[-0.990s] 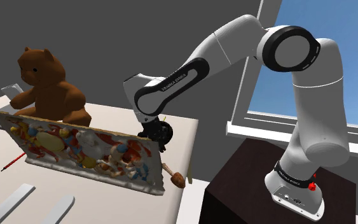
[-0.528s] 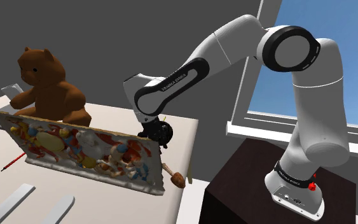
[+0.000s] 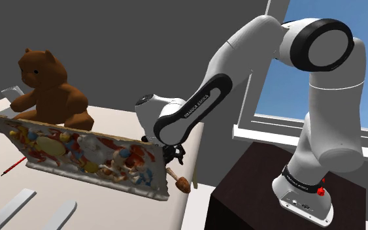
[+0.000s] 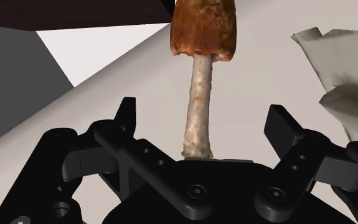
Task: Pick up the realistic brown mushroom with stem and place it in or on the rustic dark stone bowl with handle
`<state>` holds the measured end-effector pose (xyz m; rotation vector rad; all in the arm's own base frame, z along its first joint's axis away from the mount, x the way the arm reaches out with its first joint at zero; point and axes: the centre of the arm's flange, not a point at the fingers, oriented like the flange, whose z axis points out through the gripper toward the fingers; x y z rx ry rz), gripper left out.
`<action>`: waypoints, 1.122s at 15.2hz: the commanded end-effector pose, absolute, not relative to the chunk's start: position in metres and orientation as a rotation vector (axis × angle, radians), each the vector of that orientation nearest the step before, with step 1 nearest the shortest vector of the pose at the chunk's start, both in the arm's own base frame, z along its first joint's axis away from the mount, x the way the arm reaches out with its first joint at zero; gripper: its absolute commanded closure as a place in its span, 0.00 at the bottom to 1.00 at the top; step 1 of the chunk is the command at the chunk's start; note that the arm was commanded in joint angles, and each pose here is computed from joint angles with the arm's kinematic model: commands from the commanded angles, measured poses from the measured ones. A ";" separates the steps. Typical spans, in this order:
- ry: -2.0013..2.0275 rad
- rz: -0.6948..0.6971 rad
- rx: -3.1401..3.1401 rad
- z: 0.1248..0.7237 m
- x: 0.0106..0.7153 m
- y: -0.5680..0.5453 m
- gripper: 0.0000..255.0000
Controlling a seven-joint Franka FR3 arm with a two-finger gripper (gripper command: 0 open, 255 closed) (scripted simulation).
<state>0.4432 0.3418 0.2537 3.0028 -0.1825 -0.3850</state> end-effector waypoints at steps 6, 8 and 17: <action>-0.214 -0.372 2.997 0.217 0.424 0.342 0.00; -0.214 -0.372 2.997 0.209 0.422 0.342 0.00; -0.214 -0.372 2.997 0.208 0.422 0.341 1.00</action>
